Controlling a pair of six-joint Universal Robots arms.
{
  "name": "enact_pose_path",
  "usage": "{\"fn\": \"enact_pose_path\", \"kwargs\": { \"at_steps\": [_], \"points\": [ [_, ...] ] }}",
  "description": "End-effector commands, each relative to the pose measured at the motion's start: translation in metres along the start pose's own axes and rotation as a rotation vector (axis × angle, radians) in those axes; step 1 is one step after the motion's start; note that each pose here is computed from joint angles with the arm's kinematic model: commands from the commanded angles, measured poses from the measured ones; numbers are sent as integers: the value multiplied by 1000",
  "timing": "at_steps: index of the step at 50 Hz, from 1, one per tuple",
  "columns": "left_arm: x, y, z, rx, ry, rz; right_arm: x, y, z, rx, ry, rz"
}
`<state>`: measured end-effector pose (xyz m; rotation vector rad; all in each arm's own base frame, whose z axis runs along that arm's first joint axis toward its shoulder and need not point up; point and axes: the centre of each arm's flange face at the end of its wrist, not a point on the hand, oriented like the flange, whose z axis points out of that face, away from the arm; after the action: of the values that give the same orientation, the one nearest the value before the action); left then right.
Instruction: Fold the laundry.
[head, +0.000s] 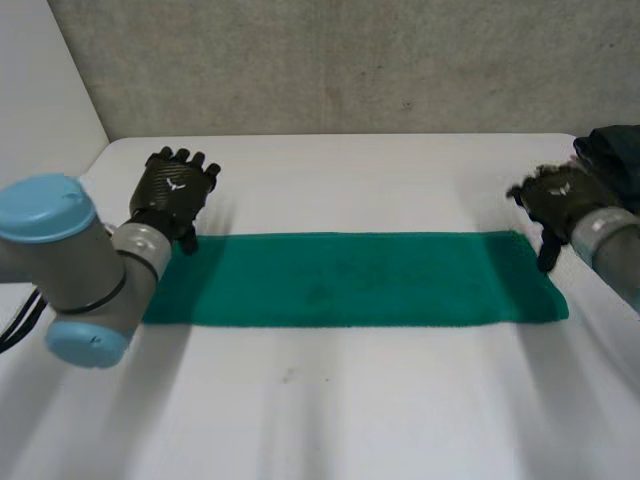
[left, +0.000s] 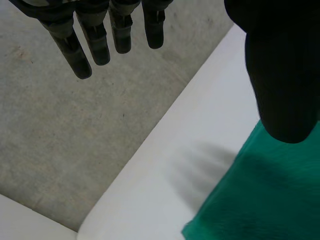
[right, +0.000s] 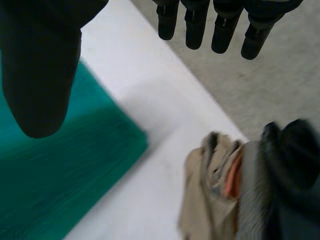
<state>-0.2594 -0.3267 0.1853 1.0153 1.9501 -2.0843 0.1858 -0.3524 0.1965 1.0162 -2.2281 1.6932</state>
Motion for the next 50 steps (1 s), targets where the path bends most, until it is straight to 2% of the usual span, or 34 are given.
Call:
{"fn": "enact_pose_path", "kwargs": {
  "at_steps": [1,5,14,20,24,28,29,33,35,40,43,44,47,48,50],
  "points": [
    [5,-4,-27,17,10,-65,-5,43,-23,-103,-109,75],
    [9,-4,-30,31,9,-65,-7,55,-22,-100,-116,88],
    [16,-3,-31,32,26,-67,-11,87,6,-71,-99,83],
    [17,-1,-32,26,28,-67,6,93,10,-116,-17,75],
    [13,-4,-34,32,17,-67,38,105,9,-145,94,66],
    [6,-11,-36,50,-2,-66,85,106,-2,-157,225,-18],
    [4,-13,-37,54,-7,-67,98,109,-6,-176,261,-87],
    [3,-14,-40,55,-7,-67,115,109,-7,-195,299,-210],
    [3,-14,-41,55,-9,-67,113,103,-7,-184,300,-220],
    [1,-15,-42,52,-16,-67,52,43,-1,12,181,-291],
    [-1,-16,-43,57,-22,-71,1,1,-3,204,97,-350],
    [-1,-17,-43,57,-22,-74,-28,-20,-9,312,45,-391],
    [-2,-18,-43,61,-25,-97,-73,-49,-24,470,-45,-433],
    [-3,-19,-44,64,-29,-103,-104,-66,-38,567,-123,-452],
    [-5,-21,-45,69,-32,-123,-134,-77,-53,648,-204,-469]
  ]
}}
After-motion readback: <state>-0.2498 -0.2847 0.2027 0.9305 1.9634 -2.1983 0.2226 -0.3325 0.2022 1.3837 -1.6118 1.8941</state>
